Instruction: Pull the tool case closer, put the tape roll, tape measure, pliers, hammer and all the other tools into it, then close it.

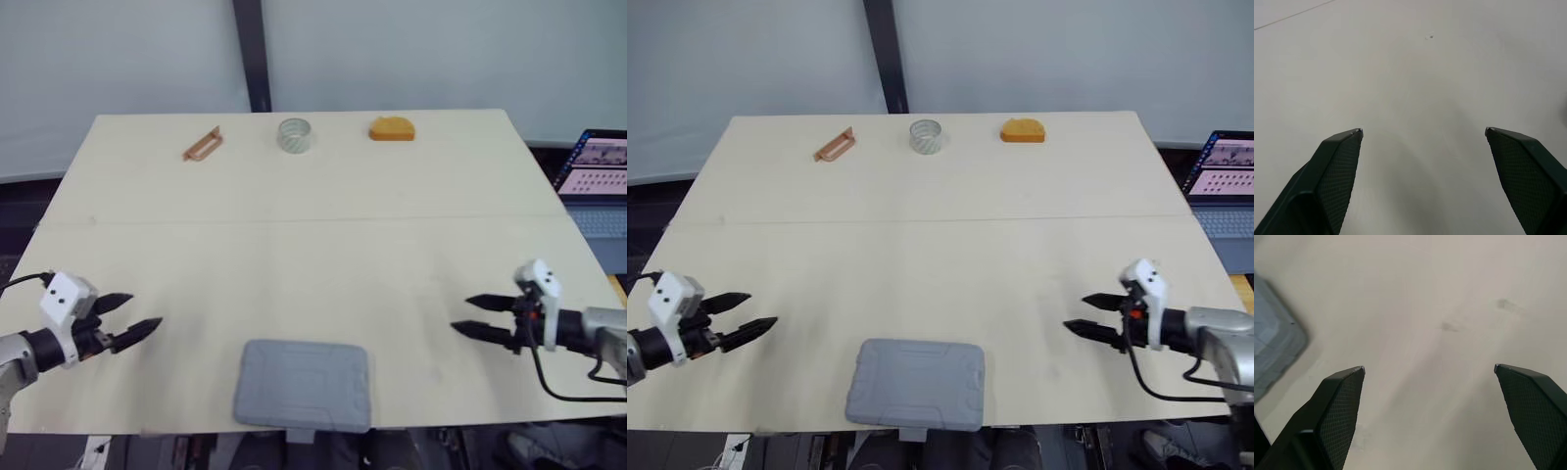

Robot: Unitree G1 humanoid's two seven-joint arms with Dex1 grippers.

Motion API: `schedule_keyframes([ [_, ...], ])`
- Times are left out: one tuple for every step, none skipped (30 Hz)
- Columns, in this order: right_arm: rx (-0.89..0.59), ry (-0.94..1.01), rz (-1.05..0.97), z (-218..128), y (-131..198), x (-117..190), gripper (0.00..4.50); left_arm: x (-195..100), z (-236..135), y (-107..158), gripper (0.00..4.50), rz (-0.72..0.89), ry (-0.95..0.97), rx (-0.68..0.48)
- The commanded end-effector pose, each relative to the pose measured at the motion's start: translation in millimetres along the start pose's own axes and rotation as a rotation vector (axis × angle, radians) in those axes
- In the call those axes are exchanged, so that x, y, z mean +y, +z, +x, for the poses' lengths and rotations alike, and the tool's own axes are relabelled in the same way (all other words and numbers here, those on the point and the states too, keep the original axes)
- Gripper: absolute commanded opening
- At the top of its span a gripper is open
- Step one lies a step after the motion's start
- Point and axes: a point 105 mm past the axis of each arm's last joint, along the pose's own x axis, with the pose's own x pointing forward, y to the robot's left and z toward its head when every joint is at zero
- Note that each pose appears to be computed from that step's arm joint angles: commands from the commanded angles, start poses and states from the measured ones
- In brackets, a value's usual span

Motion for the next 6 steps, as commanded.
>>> schedule_keyframes([
  [0.001,-0.031,-0.041,-10.5,3.0,-5.9,4.50,11.1,-8.1,7.9,4.39,0.039,0.026,-0.010],
  [0.001,-0.027,-0.038,-10.7,2.4,-5.7,4.50,12.6,-8.1,8.5,4.39,0.041,0.027,-0.011],
  [0.004,-0.020,-0.038,-10.2,1.3,-4.9,4.50,15.2,-8.3,8.5,4.39,0.043,0.031,-0.009],
  [0.005,-0.014,-0.039,-9.0,0.2,-4.0,4.50,17.4,-8.3,8.4,4.39,0.044,0.034,-0.008],
  [0.007,-0.011,-0.039,-8.6,-0.8,-3.6,4.50,18.4,-8.3,8.2,4.39,0.045,0.035,-0.007],
  [0.005,-0.006,-0.040,-6.6,-1.3,-2.5,4.50,19.2,-7.9,8.3,4.39,0.047,0.038,-0.008],
])
